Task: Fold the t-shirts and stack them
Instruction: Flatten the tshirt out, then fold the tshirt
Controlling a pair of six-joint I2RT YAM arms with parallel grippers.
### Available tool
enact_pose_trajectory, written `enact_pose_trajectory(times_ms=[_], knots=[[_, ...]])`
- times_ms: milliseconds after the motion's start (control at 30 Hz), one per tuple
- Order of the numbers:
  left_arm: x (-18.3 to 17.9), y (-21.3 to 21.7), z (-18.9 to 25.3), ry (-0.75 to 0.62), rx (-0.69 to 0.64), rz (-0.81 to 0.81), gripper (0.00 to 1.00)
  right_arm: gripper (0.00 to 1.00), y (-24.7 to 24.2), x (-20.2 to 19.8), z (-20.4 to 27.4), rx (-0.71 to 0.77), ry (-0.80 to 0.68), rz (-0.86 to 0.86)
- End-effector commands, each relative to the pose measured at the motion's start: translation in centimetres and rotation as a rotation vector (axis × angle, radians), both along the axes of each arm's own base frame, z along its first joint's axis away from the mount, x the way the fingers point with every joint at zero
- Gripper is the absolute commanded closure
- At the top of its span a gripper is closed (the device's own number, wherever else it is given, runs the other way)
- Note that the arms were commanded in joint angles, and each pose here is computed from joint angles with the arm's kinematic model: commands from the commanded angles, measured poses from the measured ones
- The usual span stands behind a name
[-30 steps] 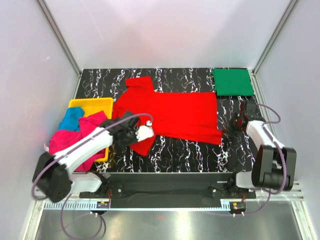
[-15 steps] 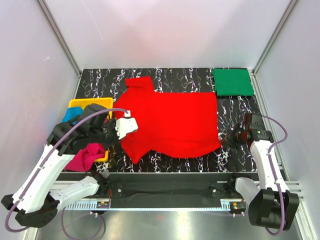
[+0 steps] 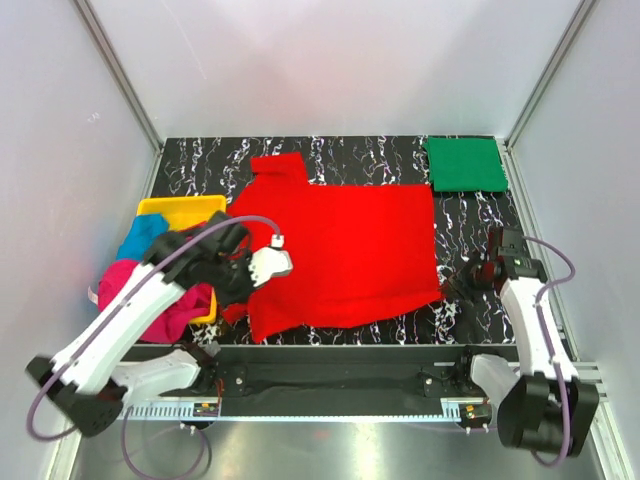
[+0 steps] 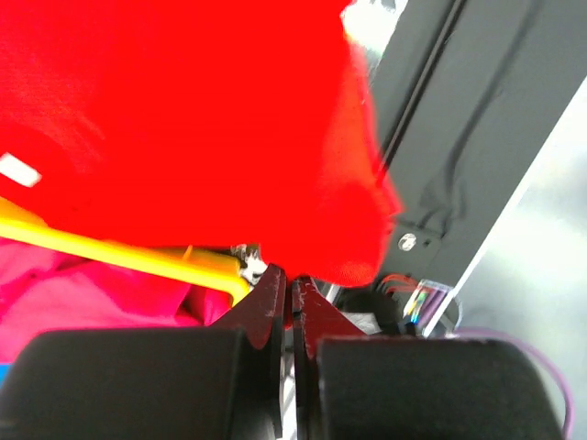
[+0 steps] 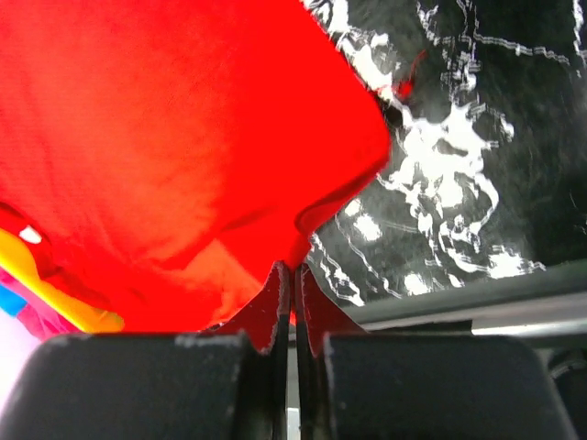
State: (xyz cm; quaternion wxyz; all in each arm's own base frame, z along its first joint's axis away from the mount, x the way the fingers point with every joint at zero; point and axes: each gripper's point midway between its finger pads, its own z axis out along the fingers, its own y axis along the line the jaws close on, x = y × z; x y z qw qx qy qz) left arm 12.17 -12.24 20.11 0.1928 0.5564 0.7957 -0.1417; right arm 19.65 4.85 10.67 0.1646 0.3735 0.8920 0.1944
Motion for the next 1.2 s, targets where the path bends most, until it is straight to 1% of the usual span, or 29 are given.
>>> enact_pose_trajectory(times_ms=[0,67,133,167,200,233,267,300,333,400,467,567,633,733,833,1033,1167], knots=[[3.1,0.8,-1.4,-0.044,0.130,0.025,1.00,1.00,-0.4,3.8,0.0,0.008,-0.081,-0.040],[5.7,0.7,-1.6,-0.085,0.165,0.051,1.00,1.00,-1.4,5.9,-0.4,-0.033,-0.107,-0.063],[8.1,1.4,-1.7,-0.132,0.214,0.094,1.00,1.00,-2.1,8.0,-0.6,-0.059,-0.129,-0.069],[10.2,1.7,-2.0,-0.154,0.226,0.139,1.00,1.00,-2.4,8.7,-0.7,-0.069,-0.138,-0.062],[11.7,2.6,-2.1,-0.187,0.269,0.178,1.00,1.00,-2.6,9.6,-0.5,-0.080,-0.151,-0.059],[13.2,3.0,-1.9,-0.218,0.285,0.213,1.00,1.00,-2.8,10.0,-1.5,-0.087,-0.122,-0.059],[15.5,3.3,-2.4,-0.245,0.304,0.255,1.00,1.00,-3.1,10.8,-1.7,-0.103,-0.141,-0.045],[16.7,4.0,-2.4,-0.269,0.337,0.290,1.00,1.00,-3.4,11.5,-1.6,-0.119,-0.147,-0.042],[18.3,4.3,-2.6,-0.270,0.354,0.322,1.00,1.00,-3.8,12.1,-2.4,-0.135,-0.130,-0.041],[20.6,4.3,-2.2,-0.312,0.353,0.353,1.00,1.00,-4.1,13.1,-2.5,-0.152,-0.140,-0.026],[22.9,3.7,-2.0,-0.364,0.351,0.351,1.00,1.00,-4.1,14.2,-3.2,-0.144,-0.144,-0.016],[25.6,3.5,-2.3,-0.431,0.371,0.356,1.00,1.00,-4.1,15.5,-4.1,-0.136,-0.142,-0.001],[26.8,3.3,-3.0,-0.437,0.384,0.357,1.00,1.00,-3.8,16.6,-4.4,-0.119,-0.150,0.015],[28.6,3.2,-3.2,-0.479,0.385,0.380,1.00,1.00,-3.8,17.5,-4.5,-0.116,-0.151,0.032],[30.9,2.9,-2.3,-0.562,0.368,0.418,1.00,1.00,-4.3,17.9,-4.2,-0.141,-0.154,0.039],[33.8,2.8,-1.2,-0.651,0.364,0.457,1.00,1.00,-4.2,18.7,-4.2,-0.138,-0.154,0.062],[34.9,2.6,-1.3,-0.676,0.365,0.458,1.00,1.00,-4.1,18.9,-4.5,-0.131,-0.149,0.072]])
